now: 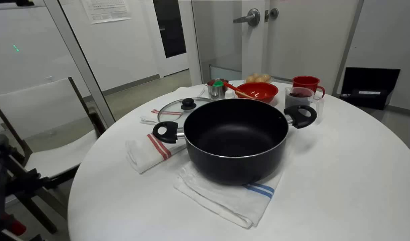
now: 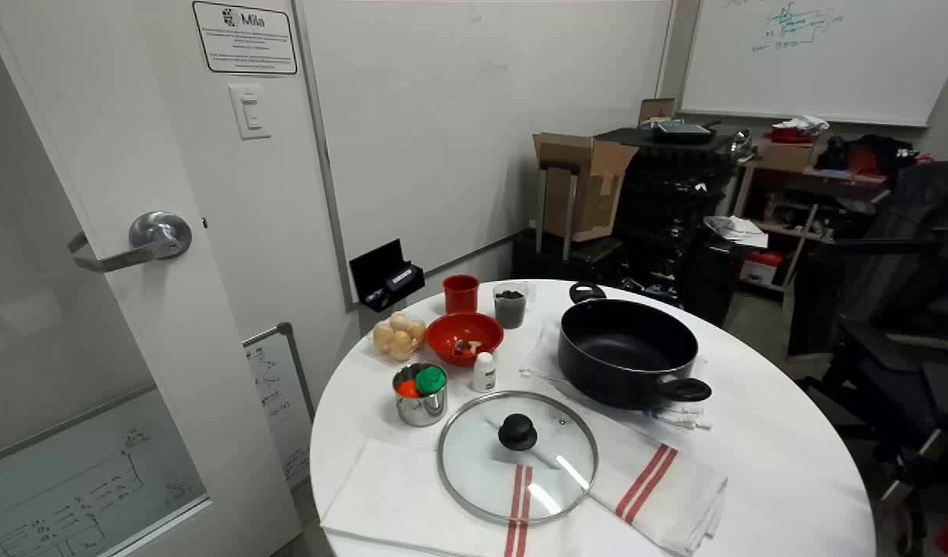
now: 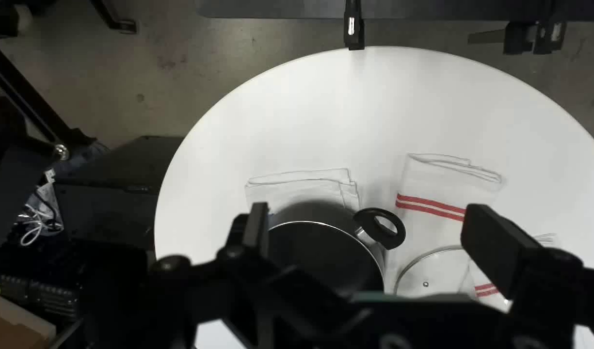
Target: Place the lid on the pot
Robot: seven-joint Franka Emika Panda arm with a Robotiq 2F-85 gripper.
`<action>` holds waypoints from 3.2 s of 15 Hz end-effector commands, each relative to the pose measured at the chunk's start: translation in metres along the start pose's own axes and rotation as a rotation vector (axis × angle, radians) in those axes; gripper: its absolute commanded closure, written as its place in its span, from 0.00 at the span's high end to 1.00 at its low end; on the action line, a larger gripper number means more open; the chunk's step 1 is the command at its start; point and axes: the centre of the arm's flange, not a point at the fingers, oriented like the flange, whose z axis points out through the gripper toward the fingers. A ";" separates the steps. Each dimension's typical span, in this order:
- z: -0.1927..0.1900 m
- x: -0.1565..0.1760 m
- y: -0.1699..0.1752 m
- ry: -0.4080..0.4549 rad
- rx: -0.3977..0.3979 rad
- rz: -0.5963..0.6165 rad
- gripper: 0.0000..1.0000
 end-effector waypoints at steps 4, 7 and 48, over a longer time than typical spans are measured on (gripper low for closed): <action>0.000 0.000 0.000 -0.002 0.000 0.000 1.00; 0.000 0.002 -0.001 0.005 0.000 -0.012 1.00; 0.251 0.383 -0.235 0.124 0.146 -0.990 1.00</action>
